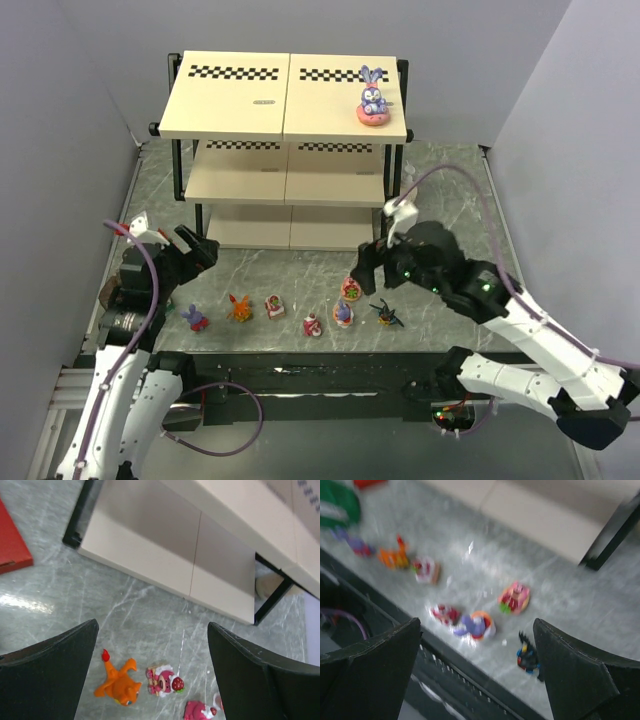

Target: Place and organize the plastic toys onto the shelf

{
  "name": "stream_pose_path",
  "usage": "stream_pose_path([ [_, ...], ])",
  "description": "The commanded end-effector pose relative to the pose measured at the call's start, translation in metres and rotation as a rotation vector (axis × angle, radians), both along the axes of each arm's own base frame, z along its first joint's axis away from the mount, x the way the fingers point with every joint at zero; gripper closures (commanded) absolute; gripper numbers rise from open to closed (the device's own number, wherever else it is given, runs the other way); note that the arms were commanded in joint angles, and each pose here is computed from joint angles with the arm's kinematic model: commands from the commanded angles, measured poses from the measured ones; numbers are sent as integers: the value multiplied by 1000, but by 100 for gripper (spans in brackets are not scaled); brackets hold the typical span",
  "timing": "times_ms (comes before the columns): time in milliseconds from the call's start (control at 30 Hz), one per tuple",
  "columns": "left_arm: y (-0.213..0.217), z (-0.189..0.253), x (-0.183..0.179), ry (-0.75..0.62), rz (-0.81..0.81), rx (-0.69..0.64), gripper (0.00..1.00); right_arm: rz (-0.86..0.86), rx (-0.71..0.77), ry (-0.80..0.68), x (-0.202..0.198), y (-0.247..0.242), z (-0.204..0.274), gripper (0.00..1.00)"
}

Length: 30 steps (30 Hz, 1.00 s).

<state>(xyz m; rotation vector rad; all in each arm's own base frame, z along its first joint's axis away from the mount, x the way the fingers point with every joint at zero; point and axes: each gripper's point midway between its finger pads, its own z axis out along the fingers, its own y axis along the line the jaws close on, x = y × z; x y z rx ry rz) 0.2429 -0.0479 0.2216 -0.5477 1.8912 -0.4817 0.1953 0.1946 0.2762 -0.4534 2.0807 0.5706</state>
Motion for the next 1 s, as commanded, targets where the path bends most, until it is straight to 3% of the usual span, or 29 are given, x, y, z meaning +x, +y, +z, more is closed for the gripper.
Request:
stream_pose_path([
  [0, -19, 6, 9, -8, -114, -11, 3, 72, 5, 10, -7, 20, -32, 0],
  [100, -39, -2, 10, 8, -229, -46, 4, 107, -32, 58, -10, 25, -67, 1],
  [200, -66, 0, 7, -15, -371, -102, 1, 23, -39, 92, -6, 17, -90, 1],
  [367, -129, 4, -4, -35, -579, -128, 5, -120, 44, 114, -3, 6, -91, 4],
  [467, -163, -1, -11, 10, -647, -86, 8, -109, 47, 132, -8, 6, -95, 8],
  [667, -161, -12, 1, 105, -548, 1, 9, 69, 27, 176, -29, 43, -103, 18],
  [800, -145, -3, 5, 75, -462, 25, 7, 24, -91, 205, -27, 56, -123, 20],
  [967, -129, 6, 3, 34, -400, 28, 4, -125, -205, 265, -18, 52, -142, 32],
])
